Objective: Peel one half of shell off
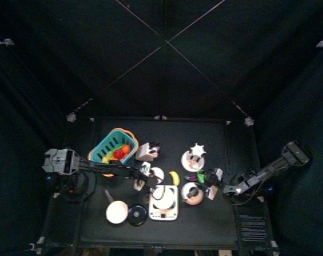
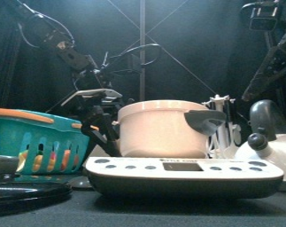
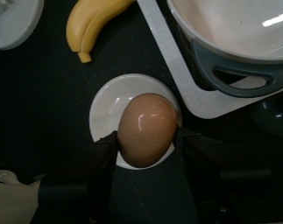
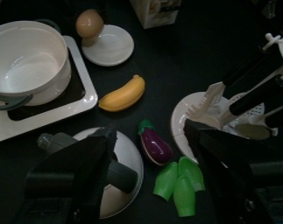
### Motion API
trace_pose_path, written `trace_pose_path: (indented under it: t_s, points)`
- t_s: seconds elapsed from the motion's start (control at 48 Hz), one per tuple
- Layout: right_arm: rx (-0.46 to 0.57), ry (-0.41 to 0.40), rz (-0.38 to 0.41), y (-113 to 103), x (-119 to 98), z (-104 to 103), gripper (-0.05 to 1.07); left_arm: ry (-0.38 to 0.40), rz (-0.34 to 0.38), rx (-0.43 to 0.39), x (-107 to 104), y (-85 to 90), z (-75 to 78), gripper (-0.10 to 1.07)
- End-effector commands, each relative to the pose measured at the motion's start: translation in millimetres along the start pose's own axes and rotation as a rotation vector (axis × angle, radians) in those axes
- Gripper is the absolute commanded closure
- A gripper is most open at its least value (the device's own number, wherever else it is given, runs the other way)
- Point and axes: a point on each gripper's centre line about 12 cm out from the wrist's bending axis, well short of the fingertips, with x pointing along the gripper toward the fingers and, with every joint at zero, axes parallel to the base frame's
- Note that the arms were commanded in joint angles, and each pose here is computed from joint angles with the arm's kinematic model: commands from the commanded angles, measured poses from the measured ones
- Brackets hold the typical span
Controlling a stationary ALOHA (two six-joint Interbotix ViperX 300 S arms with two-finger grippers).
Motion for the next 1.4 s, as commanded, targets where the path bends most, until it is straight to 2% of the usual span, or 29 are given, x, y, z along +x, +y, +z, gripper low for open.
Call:
trace_pose_path:
  t_s: [0.0, 0.333, 0.479, 0.667, 0.833, 1.0, 1.208, 1.375]
  points:
    - [0.013, -0.003, 0.006, 0.7, -1.1, 3.2, 0.08, -0.037, 0.025, -0.006, -10.9, 7.8, 10.1, 0.24]
    - [0.017, 0.0, 0.005, 0.5, -0.9, 2.9, 0.08, -0.121, 0.06, -0.072, -46.4, 16.5, 19.9, 0.25]
    - [0.016, -0.001, 0.005, 0.5, -0.9, 3.0, 0.08, -0.186, 0.08, -0.091, -64.3, 16.8, 26.3, 0.25]
    - [0.016, -0.02, 0.017, 2.8, -2.3, 8.7, 0.08, -0.274, 0.108, -0.123, -73.2, 18.0, 33.3, 0.25]
    - [0.038, -0.081, 0.047, 8.3, -7.1, 30.9, 0.08, -0.361, 0.14, -0.151, -76.1, 20.3, 41.1, 0.25]
    - [0.145, -0.112, 0.035, 3.3, -8.1, 61.2, 0.08, -0.458, 0.191, -0.186, -80.4, 29.0, 49.0, 0.25]
    - [0.244, -0.147, 0.112, 7.3, -3.4, 95.2, 0.08, -0.557, 0.242, -0.324, -71.0, 42.1, 55.9, 0.25]
    - [0.281, -0.153, 0.184, 12.3, 8.8, 109.0, 0.08, -0.578, 0.242, -0.423, -62.5, 46.9, 62.4, 0.25]
